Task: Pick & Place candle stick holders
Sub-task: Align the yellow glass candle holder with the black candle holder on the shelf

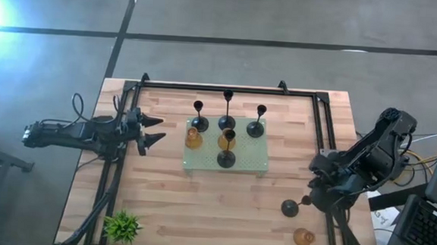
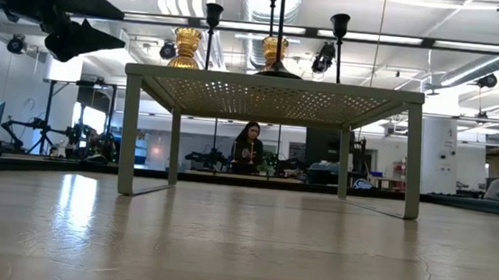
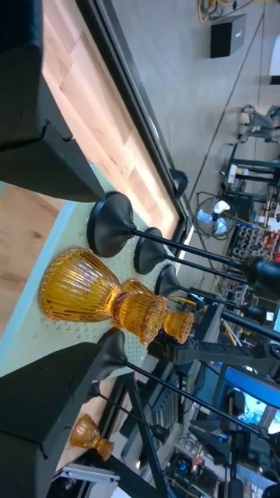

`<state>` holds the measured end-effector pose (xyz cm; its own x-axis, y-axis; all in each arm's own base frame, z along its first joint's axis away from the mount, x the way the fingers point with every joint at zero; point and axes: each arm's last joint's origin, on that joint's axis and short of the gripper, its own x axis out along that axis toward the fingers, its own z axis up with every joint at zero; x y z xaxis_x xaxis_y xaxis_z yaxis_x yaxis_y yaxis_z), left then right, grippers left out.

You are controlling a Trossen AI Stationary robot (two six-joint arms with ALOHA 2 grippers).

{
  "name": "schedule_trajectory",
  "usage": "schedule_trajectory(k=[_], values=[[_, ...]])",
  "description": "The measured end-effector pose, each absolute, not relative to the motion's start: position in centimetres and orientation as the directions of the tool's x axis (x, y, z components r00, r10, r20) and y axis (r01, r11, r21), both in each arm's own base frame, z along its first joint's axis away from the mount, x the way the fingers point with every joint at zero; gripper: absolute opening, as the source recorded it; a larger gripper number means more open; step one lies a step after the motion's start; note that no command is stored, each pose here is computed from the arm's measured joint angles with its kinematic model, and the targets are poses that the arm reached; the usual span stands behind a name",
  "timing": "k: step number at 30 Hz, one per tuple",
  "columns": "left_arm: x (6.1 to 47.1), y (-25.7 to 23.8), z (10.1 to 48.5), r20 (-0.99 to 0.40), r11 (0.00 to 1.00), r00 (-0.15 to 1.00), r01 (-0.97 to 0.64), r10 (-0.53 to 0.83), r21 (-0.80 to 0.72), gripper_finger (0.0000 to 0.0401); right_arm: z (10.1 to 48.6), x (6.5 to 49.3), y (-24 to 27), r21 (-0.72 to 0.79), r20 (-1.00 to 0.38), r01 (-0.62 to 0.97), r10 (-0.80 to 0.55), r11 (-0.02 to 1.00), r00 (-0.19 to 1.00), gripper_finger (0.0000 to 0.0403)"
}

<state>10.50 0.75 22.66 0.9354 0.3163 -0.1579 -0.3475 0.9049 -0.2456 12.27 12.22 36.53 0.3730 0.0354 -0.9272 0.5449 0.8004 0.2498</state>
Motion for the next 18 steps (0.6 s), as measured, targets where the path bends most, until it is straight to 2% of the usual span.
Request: schedule_trajectory(k=[6,18], values=[[10.5,0.8,22.6,-0.159,0.905,0.935,-0.348,0.316,-0.245,0.0314,36.0,13.0,12.2,0.249,-0.953,0.629,0.072,0.737,0.293,0.0055],[10.5,0.8,22.6,-0.161,0.905,0.935,-0.348,0.316,-0.245,0.0314,35.3,13.7,13.1,0.224,-0.971,0.677,0.103,0.700,0.215,0.0135]])
